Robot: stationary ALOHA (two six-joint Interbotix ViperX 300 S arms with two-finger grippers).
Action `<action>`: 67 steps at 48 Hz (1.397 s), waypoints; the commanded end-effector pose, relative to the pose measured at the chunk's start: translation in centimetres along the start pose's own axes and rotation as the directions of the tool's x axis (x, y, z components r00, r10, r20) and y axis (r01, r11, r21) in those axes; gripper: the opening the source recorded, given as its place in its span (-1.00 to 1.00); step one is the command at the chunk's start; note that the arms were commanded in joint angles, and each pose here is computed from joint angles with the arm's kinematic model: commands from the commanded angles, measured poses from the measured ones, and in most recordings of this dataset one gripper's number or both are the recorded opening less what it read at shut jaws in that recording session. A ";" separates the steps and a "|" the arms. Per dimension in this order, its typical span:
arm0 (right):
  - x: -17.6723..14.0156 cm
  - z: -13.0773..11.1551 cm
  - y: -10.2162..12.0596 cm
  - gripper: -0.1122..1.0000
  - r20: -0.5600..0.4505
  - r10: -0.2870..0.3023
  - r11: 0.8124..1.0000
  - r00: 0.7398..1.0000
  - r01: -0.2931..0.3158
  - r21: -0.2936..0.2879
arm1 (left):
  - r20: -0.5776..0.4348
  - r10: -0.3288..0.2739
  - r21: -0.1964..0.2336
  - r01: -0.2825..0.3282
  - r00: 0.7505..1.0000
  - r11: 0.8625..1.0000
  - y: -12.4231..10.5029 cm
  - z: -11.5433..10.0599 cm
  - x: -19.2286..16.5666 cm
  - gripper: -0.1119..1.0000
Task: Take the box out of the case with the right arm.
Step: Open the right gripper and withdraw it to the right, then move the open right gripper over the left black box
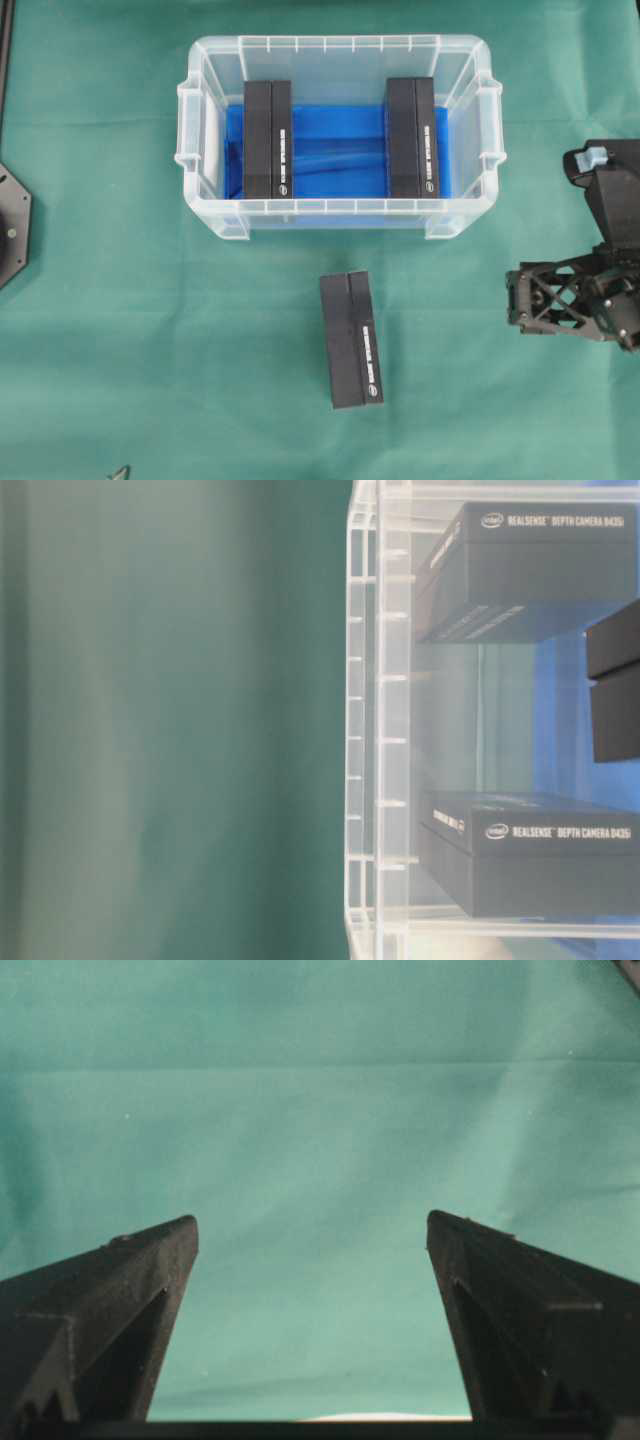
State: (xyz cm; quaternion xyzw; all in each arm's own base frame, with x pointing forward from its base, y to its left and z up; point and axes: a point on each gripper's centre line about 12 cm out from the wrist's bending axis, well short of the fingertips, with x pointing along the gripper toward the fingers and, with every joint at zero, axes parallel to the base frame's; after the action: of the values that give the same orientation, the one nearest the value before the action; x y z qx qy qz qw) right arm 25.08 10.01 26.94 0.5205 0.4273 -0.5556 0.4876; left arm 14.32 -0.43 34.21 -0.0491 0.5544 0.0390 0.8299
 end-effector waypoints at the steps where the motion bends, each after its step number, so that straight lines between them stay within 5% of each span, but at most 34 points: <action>1: -0.8 0.2 0.0 0.82 -0.013 0.028 1.000 1.000 -0.028 -0.001 | 0.022 0.000 0.000 0.000 1.000 1.000 0.0 0.5 -0.6 -0.76; 15: -0.8 2.8 0.4 0.82 -0.011 0.038 0.999 0.999 -0.039 -0.010 | 0.022 0.000 0.000 0.000 1.000 1.000 0.0 0.5 -0.6 -0.76; 48: -0.6 16.4 -0.1 0.82 0.048 0.066 0.997 0.997 -0.065 -0.031 | 0.020 0.000 -0.002 0.000 1.000 1.000 0.0 0.5 -0.5 -0.76; 67: -0.4 17.5 0.0 0.82 0.047 0.074 0.997 0.996 -0.073 -0.034 | 0.022 0.000 -0.002 0.000 1.000 1.000 0.0 0.5 -0.6 -0.76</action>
State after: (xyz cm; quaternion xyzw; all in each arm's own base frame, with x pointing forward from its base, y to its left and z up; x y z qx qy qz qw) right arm 22.04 -7.08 28.37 0.5082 0.4136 -0.5483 0.5196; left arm 14.32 -0.43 34.21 -0.0497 0.5543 0.0395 0.8299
